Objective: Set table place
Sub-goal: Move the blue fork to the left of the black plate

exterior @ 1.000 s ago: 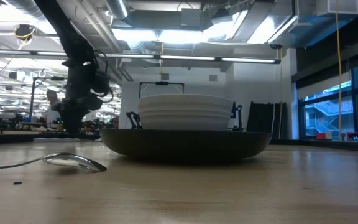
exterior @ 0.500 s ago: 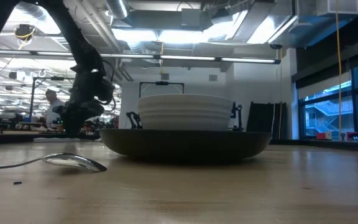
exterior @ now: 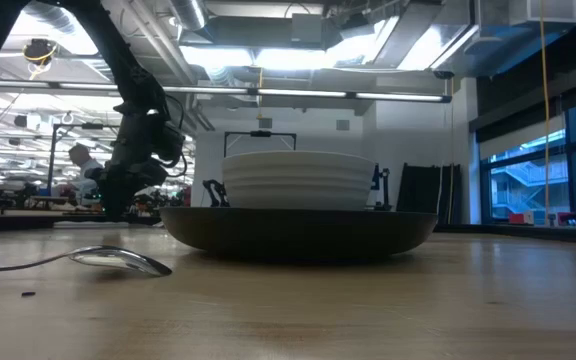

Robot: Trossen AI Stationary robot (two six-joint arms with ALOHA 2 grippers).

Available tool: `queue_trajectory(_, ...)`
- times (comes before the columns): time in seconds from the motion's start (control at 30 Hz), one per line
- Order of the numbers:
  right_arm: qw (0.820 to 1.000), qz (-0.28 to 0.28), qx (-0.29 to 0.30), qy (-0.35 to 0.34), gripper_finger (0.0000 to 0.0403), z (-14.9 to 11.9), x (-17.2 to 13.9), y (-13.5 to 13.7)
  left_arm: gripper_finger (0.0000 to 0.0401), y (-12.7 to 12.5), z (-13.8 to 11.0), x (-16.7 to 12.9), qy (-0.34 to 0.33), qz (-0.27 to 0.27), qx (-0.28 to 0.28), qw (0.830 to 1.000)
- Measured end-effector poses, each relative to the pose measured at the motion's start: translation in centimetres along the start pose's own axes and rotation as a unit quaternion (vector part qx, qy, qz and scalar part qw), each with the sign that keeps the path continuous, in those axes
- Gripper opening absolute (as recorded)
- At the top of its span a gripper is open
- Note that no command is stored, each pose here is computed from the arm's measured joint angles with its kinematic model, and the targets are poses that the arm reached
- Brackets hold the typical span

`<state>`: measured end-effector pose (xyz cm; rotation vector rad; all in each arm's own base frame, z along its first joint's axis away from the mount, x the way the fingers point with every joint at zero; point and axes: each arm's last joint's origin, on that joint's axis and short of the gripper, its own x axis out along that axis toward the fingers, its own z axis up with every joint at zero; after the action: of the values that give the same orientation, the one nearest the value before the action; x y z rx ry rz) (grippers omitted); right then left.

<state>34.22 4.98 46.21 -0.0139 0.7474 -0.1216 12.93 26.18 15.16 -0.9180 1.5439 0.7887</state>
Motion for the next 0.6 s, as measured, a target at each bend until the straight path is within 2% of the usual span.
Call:
queue_trajectory(0.47, 1.000, 0.000, 0.000, 0.000, 0.0058, 0.00, 0.00, 0.00, 0.0073, 0.07, 0.17, -0.02, -0.010, 0.005, -0.031, 0.999)
queue_trajectory(0.6, 1.000, 0.000, 0.001, 0.000, 0.0058, 0.00, 0.02, 0.00, 0.0073, 0.31, 0.16, 0.09, -0.005, -0.020, -0.059, 0.998)
